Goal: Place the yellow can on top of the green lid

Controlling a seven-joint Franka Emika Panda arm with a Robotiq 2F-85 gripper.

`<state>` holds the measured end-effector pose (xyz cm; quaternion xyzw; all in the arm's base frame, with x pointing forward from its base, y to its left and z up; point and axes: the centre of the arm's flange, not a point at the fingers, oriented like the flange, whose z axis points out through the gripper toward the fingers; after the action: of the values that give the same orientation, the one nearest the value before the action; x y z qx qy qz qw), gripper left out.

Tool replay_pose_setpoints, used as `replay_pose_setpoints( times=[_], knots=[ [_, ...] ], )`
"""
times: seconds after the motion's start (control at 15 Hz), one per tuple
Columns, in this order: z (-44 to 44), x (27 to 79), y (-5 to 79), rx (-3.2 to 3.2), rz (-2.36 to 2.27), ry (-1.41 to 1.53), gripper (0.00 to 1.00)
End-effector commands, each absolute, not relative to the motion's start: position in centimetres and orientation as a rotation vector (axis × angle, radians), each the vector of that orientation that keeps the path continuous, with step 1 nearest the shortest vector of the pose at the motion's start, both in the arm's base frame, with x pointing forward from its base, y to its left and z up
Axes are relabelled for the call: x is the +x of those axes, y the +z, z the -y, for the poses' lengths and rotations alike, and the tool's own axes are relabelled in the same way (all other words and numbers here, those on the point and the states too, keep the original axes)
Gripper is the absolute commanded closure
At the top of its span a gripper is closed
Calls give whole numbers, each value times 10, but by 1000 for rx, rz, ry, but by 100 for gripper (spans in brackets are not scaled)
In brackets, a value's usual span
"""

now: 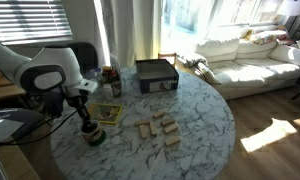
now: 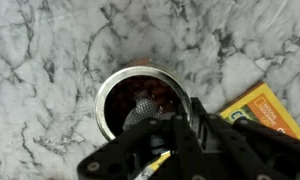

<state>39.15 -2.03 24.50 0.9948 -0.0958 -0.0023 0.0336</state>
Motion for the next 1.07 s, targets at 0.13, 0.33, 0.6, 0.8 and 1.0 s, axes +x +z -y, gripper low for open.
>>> replay_pose_setpoints(
  times=[0.13, 0.33, 0.6, 0.8, 1.0],
  knots=[
    [25, 392, 229, 3025, 313, 11, 97],
    [26, 391, 225, 3023, 322, -1, 97],
    [25, 392, 221, 3035, 319, 13, 97],
    [26, 395, 222, 3040, 305, 53, 97],
    [25, 397, 222, 3039, 295, 67, 97]
  ],
)
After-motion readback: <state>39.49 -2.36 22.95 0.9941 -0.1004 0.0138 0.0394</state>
